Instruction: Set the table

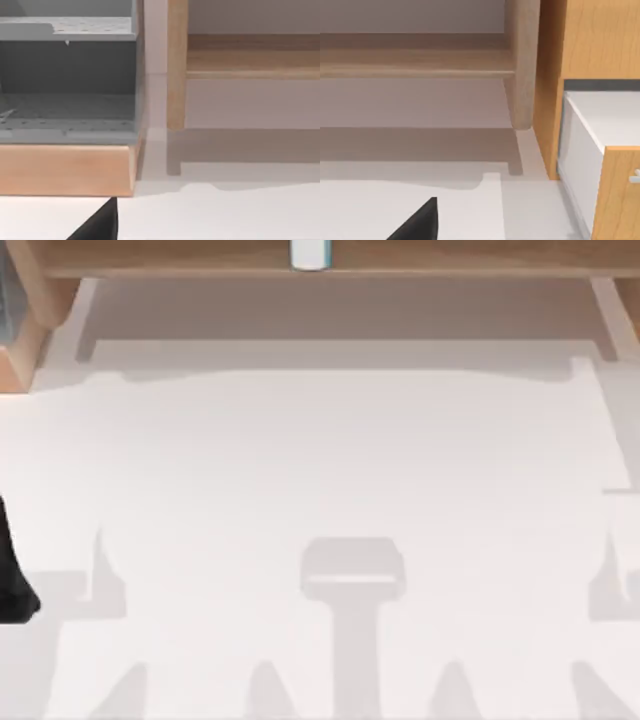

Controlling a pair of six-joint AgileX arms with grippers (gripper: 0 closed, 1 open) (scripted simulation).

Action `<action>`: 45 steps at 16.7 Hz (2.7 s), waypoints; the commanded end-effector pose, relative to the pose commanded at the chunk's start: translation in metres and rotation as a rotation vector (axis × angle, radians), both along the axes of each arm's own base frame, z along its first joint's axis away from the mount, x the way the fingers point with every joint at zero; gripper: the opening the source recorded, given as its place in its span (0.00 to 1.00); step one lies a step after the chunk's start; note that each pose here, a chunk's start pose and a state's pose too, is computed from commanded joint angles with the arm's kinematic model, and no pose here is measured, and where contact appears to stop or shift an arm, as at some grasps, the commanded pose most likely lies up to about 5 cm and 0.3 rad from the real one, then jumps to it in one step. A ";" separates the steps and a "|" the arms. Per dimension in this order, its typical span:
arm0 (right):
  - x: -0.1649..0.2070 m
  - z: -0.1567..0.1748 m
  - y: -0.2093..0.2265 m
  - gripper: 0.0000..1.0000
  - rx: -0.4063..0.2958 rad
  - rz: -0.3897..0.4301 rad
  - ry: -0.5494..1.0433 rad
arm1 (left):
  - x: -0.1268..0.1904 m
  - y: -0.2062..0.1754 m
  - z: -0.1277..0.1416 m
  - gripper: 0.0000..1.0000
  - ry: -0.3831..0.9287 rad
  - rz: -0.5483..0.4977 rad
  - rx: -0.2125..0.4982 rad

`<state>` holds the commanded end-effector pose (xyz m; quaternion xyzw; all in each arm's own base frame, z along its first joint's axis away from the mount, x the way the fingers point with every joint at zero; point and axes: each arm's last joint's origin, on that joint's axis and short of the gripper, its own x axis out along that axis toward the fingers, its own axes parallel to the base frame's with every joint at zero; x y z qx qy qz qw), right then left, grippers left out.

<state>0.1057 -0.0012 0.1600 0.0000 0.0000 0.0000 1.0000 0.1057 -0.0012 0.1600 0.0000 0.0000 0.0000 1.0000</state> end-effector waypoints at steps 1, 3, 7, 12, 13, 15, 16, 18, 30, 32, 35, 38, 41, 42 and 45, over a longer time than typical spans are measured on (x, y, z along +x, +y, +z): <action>0.000 0.000 0.000 1.00 0.000 0.000 0.000 | 0.000 0.000 0.000 1.00 0.000 0.000 0.000; 0.000 0.002 0.000 1.00 0.000 -0.004 0.009 | 0.000 0.000 0.000 1.00 0.000 0.000 0.000; 0.002 0.025 -0.006 1.00 0.005 -0.062 0.143 | 0.000 0.000 0.000 1.00 0.000 0.000 0.000; 0.028 0.096 -0.023 1.00 0.019 -0.192 0.464 | 0.000 0.000 0.000 1.00 0.000 0.000 0.000; 0.040 0.114 -0.028 1.00 0.022 -0.215 0.536 | 0.000 0.000 0.000 1.00 0.000 0.000 0.000; 0.075 0.147 -0.043 1.00 0.028 -0.252 0.680 | 0.000 0.000 0.000 1.00 0.000 0.000 0.000; 0.098 0.161 -0.053 1.00 0.031 -0.265 0.754 | 0.000 0.000 0.000 1.00 0.000 0.000 0.000; 0.148 0.174 -0.076 1.00 0.039 -0.276 0.903 | 0.000 0.000 0.000 1.00 0.000 0.000 0.000; 0.362 0.029 -0.178 1.00 0.046 -0.080 1.445 | 0.000 0.000 0.000 1.00 0.000 0.000 0.000; 0.370 0.011 -0.178 1.00 0.041 -0.048 1.465 | 0.000 0.000 0.000 1.00 0.000 0.000 0.000; 0.374 0.005 -0.177 1.00 0.038 -0.036 1.468 | 0.000 0.000 0.000 1.00 0.000 0.000 0.000; 0.373 0.004 -0.179 1.00 0.042 -0.041 1.471 | 0.000 0.000 0.000 1.00 0.000 0.000 0.000; 0.373 0.003 -0.179 1.00 0.041 -0.039 1.470 | 0.000 0.000 0.000 1.00 0.000 0.000 0.000; 0.372 0.003 -0.179 1.00 0.040 -0.038 1.469 | 0.000 0.000 0.000 1.00 0.000 0.000 0.000; 0.372 0.001 -0.179 1.00 0.038 -0.036 1.467 | 0.000 0.000 0.000 1.00 0.000 0.000 0.000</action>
